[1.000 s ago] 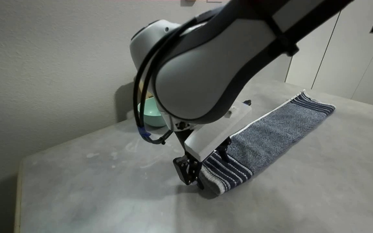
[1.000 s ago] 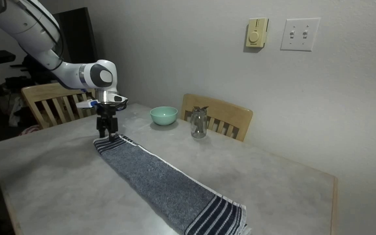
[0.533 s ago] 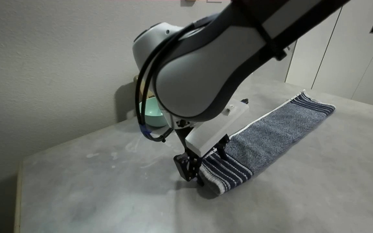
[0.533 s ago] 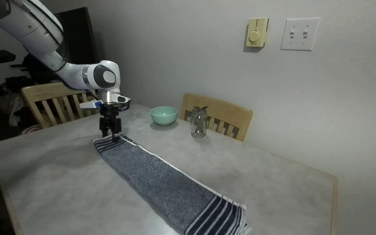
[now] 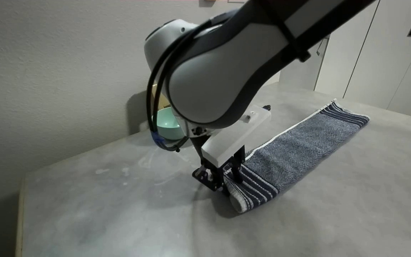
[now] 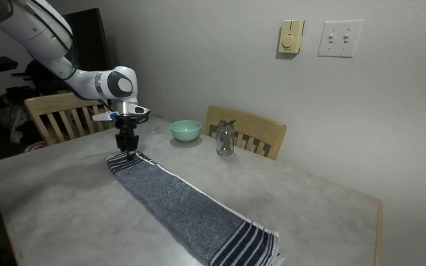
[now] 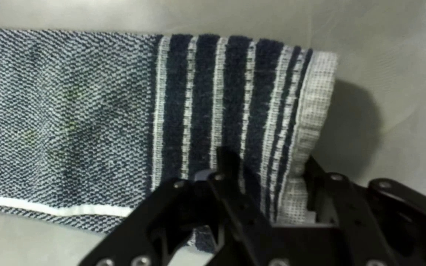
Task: Fold the towel on the table.
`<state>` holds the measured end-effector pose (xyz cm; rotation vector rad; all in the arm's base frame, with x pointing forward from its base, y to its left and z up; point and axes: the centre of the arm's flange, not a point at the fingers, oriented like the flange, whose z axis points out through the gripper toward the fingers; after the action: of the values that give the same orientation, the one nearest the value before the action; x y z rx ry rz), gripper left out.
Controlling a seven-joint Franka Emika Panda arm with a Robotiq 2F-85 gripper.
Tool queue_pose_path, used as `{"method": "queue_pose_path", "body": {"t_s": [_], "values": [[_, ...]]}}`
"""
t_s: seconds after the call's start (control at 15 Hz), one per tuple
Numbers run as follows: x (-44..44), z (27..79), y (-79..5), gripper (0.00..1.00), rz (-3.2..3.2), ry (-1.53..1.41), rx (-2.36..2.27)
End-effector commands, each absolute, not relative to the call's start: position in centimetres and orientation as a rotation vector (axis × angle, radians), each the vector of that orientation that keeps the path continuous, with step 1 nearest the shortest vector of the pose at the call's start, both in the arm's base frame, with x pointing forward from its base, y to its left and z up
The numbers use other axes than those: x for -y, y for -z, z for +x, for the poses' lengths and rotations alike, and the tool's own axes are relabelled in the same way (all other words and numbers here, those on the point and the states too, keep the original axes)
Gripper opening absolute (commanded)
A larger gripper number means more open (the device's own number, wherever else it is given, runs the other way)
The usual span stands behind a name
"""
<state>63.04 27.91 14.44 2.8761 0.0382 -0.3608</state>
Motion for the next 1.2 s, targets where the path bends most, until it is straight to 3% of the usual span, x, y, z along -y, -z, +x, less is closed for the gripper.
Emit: {"method": "queue_pose_path", "body": {"t_s": [0.0, 0.13, 0.2, 0.8, 1.13], "values": [[-27.2, 63.7, -14.8, 0.14, 2.879, 0.365, -0.107], [-27.1, 63.6, -15.2, 0.02, 2.921, 0.359, -0.179], [-27.2, 63.6, -15.5, 0.0, 2.939, 0.368, -0.218], [-33.8, 63.5, -18.7, 0.02, 3.014, 0.477, -0.798], [-34.8, 63.2, -21.6, 0.02, 2.993, 0.459, -0.876]]}}
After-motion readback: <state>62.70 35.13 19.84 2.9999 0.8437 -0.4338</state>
